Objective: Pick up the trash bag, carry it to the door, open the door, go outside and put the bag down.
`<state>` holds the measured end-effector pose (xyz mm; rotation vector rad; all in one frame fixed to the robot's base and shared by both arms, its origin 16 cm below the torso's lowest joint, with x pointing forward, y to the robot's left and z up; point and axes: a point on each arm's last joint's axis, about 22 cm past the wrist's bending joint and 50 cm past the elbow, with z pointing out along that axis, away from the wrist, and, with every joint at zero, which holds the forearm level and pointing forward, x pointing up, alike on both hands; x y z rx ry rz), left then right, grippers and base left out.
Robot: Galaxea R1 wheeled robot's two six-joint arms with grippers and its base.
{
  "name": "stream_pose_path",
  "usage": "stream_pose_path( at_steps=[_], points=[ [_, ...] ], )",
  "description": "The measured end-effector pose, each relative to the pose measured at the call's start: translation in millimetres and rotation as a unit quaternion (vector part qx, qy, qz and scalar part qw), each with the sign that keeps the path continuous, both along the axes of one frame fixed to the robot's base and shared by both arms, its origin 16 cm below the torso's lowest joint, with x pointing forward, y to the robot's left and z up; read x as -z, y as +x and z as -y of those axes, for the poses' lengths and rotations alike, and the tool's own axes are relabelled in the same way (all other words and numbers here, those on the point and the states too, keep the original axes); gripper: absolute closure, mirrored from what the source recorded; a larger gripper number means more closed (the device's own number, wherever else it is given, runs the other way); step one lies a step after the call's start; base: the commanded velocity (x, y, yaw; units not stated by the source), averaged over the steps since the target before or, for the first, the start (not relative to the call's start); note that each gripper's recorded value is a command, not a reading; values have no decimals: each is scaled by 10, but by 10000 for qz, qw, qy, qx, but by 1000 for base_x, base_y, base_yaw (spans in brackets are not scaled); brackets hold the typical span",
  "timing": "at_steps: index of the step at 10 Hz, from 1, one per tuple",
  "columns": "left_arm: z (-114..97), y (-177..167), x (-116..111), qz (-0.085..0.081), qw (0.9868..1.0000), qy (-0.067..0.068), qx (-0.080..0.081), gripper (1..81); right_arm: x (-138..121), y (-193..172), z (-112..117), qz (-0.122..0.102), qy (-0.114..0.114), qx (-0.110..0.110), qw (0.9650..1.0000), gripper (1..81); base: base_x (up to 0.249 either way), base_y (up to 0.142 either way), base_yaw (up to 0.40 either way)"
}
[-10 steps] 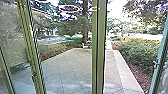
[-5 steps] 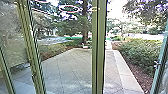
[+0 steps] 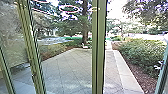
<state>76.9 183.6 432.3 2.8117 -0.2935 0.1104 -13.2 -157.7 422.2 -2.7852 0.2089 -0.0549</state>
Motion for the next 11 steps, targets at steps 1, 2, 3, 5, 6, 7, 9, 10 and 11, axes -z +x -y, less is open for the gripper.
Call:
stream_pose_path(
  at_steps=[1,2,3,5,6,7,9,10,11],
  points=[
    [-4,1,0,6,10000,5,-4,811,13,55,109,99,-64,121,9999,10,0,0,0],
    [-41,9,7,13,10000,45,-9,811,10,99,121,156,-59,213,9996,10,0,0,0],
    [-72,29,15,46,9999,94,-29,811,2,117,73,162,-23,244,9996,10,0,0,0],
    [-49,73,24,114,9998,141,-53,811,-11,159,-6,166,26,275,9995,10,0,0,0],
    [-14,110,18,148,9998,126,-54,811,-13,154,-32,166,40,282,9995,10,0,0,0],
    [-9,155,10,183,9997,120,-71,811,-17,150,-74,163,70,302,9994,10,0,0,0],
    [-41,150,7,238,9993,102,-287,811,-33,204,-158,158,103,90,9998,10,0,0,0],
    [-64,58,19,212,9987,89,-444,811,-44,259,-193,169,111,-68,9998,10,0,0,0],
    [-85,-20,30,193,9981,81,-580,811,-49,298,-194,171,101,-204,9996,10,0,0,0]
  ],
)
